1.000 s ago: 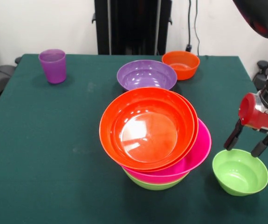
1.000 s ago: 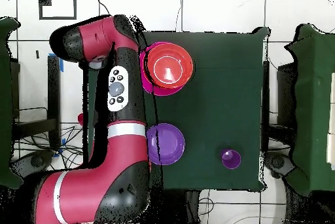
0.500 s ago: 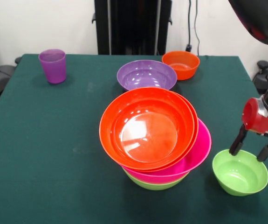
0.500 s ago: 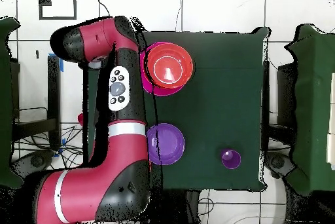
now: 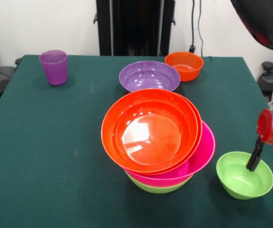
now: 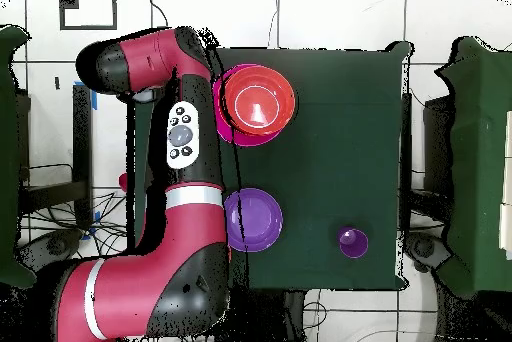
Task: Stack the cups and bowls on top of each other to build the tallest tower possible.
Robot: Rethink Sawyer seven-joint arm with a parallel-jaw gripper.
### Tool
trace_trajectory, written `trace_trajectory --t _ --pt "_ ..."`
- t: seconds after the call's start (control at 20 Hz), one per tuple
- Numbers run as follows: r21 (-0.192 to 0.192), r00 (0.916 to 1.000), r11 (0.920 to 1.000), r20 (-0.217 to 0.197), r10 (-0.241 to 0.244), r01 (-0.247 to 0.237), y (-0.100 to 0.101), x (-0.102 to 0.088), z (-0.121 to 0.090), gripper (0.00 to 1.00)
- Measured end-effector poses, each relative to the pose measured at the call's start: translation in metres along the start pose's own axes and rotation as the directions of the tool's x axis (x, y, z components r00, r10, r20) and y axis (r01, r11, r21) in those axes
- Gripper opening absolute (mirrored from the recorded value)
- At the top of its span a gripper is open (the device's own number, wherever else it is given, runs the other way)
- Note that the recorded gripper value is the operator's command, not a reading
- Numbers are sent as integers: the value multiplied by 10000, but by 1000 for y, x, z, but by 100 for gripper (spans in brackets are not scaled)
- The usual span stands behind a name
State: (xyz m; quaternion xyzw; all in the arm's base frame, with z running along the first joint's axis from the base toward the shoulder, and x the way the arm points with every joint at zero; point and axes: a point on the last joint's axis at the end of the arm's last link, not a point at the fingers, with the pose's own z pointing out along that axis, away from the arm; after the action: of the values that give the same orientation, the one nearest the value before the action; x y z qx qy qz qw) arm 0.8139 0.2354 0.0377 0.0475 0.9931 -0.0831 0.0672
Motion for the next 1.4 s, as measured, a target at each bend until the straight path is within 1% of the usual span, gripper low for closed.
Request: trace_trajectory --t 0.3,0.55,0.65,0.75,0.85,1.1,1.15,1.4 --pt "-274 9998 9996 160 94 -90 5 0 3 100" --pt "-384 9998 9992 138 119 -113 6 8 13 100" --pt "-371 10000 9993 37 92 -91 5 17 23 100" --pt "-355 10000 9993 -30 83 -84 5 20 26 100" --pt "-252 9997 9997 -261 39 -46 3 30 33 100" --pt "-32 9985 10000 -548 -41 39 -1 44 41 100" --pt "53 9977 10000 -680 -68 72 -3 51 44 100" --pt "113 9956 9999 -934 -81 92 -7 65 48 100"
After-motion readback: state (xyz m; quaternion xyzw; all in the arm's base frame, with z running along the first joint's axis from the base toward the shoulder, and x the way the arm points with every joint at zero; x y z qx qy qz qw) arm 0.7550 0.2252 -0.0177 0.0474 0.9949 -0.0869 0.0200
